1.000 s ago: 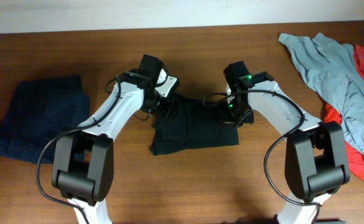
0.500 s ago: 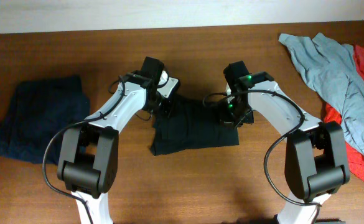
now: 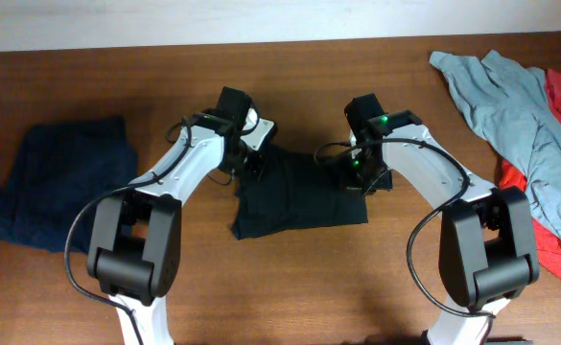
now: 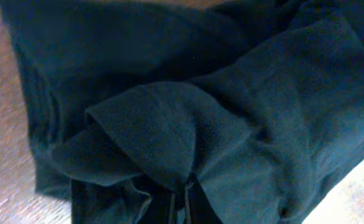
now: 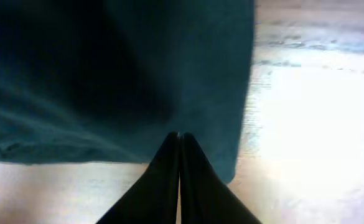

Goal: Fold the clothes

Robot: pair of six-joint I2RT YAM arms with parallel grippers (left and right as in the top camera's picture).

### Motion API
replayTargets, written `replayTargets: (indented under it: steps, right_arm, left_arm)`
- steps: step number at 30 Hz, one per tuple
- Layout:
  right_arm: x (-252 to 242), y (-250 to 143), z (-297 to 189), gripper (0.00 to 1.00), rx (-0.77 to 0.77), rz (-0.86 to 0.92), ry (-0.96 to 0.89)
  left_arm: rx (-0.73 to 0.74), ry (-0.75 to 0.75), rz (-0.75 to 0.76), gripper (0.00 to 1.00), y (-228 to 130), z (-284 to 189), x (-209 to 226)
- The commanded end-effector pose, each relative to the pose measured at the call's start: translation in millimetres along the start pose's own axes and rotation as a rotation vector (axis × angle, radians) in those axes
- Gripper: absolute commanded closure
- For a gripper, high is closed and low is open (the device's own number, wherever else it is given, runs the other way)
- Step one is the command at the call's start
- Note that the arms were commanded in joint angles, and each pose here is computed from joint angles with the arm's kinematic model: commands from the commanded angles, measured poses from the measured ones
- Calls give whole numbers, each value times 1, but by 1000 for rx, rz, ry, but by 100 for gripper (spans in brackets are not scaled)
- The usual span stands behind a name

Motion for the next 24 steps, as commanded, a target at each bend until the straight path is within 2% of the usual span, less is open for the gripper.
replayTargets:
  steps: [1, 14, 18, 24]
  right_arm:
    - [-12, 1, 20, 95, 21, 29, -64]
    - [-19, 1, 68, 96, 95, 30, -80]
    - [-10, 7, 44, 96, 42, -83, -2]
    - [-1, 9, -1, 96, -73, -106, 62]
  left_arm:
    - [28, 19, -41, 99, -8, -1, 16]
    - [32, 24, -74, 99, -11, -5, 28]
    - [32, 24, -74, 99, -11, -5, 28]
    - [32, 24, -75, 99, -11, -5, 28]
Point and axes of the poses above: each gripper's point midway between its finger pads, its own z axis out along the fingers, its own x axis along the line the jaws close on, y = z × x, the point moved 8 cm from there along -z, back along the fingers, and after that the axes turned 2 degrees about z, right-handed, at the moved point
